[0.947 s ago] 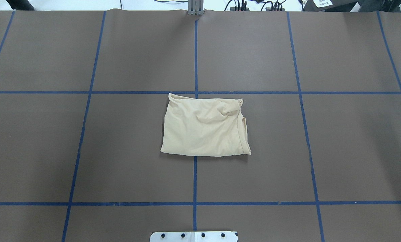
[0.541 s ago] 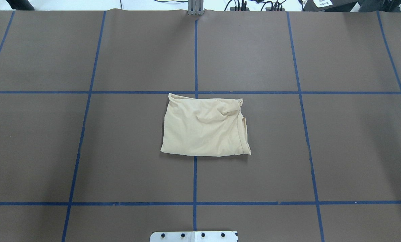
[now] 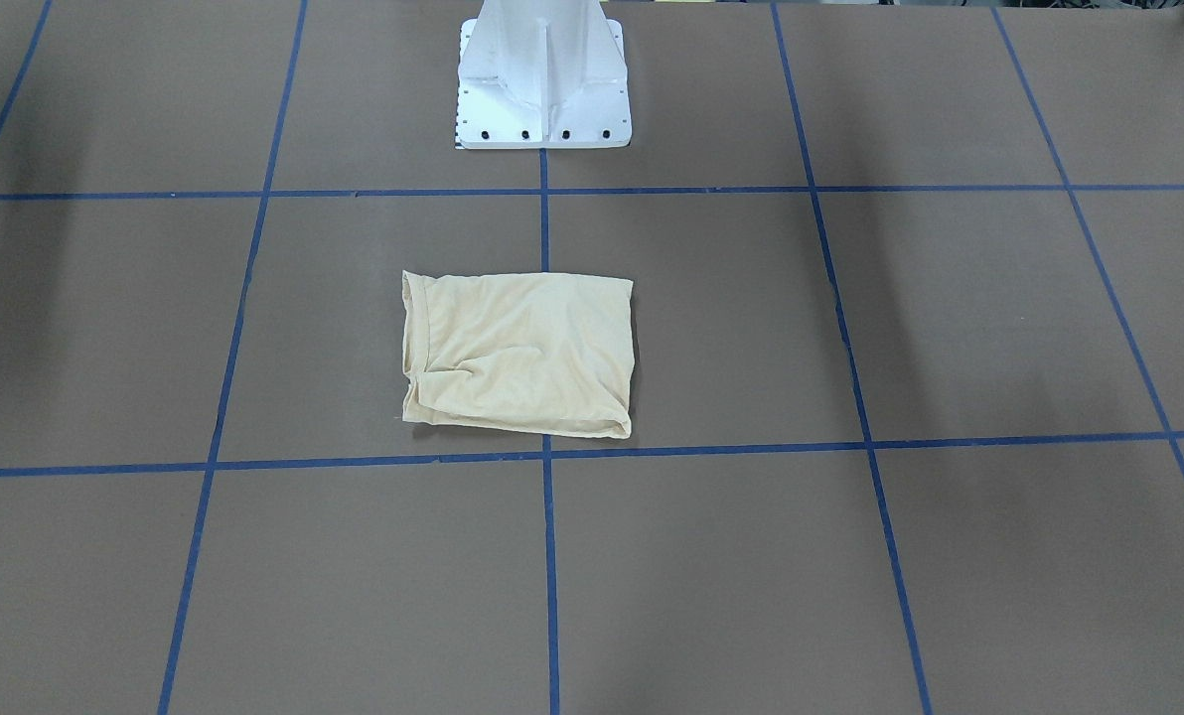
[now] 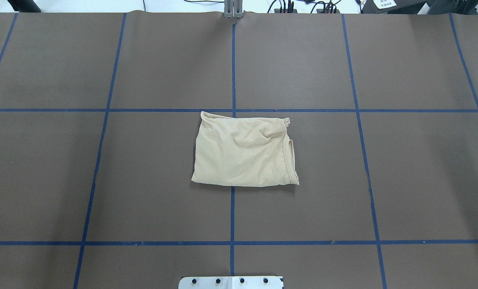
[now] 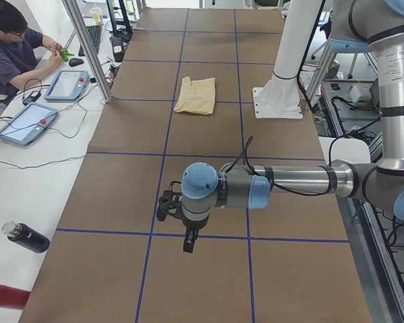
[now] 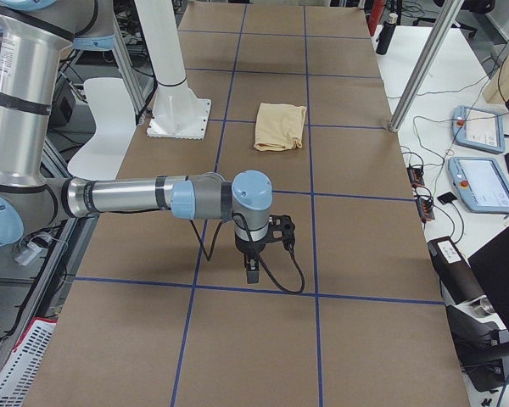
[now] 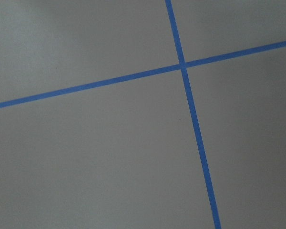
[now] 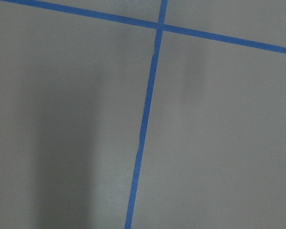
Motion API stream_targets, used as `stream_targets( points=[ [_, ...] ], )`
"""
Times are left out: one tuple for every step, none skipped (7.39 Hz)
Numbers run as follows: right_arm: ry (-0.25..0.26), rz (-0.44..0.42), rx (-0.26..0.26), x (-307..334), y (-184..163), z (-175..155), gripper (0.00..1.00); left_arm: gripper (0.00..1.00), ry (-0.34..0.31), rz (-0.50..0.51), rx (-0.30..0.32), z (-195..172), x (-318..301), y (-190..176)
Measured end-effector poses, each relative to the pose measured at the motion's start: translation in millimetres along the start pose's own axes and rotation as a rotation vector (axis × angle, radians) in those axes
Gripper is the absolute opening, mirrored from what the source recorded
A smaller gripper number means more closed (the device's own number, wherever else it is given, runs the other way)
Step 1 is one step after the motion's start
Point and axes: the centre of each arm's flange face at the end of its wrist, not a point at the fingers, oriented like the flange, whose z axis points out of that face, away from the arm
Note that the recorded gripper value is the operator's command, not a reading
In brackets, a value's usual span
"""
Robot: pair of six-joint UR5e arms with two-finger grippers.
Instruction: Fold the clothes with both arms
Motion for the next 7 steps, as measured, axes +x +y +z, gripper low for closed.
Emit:
stream_targets(
  points=[
    [-0.001,0.000,0.000,0,0,0,1.00,1.00,-0.006,0.004,-0.021,-6,14,-3],
    [-0.002,0.000,0.000,0,0,0,1.00,1.00,-0.029,0.021,-0.031,-12,25,-6],
    [-0.008,0.000,0.001,-1,0,0,1.00,1.00,-0.047,0.036,-0.030,-17,33,-10],
    [-0.026,0.004,-0.001,-1,0,2,1.00,1.00,-0.053,0.041,-0.031,-18,35,-12],
    [-0.049,0.009,-0.007,0,0,6,1.00,1.00,-0.052,0.041,-0.032,-17,35,-13],
    [-0.060,0.013,-0.016,3,4,10,1.00,1.00,-0.050,0.045,-0.028,-18,36,-14],
    [-0.060,0.017,-0.025,6,9,14,1.00,1.00,-0.048,0.049,-0.027,-17,36,-14]
  ],
)
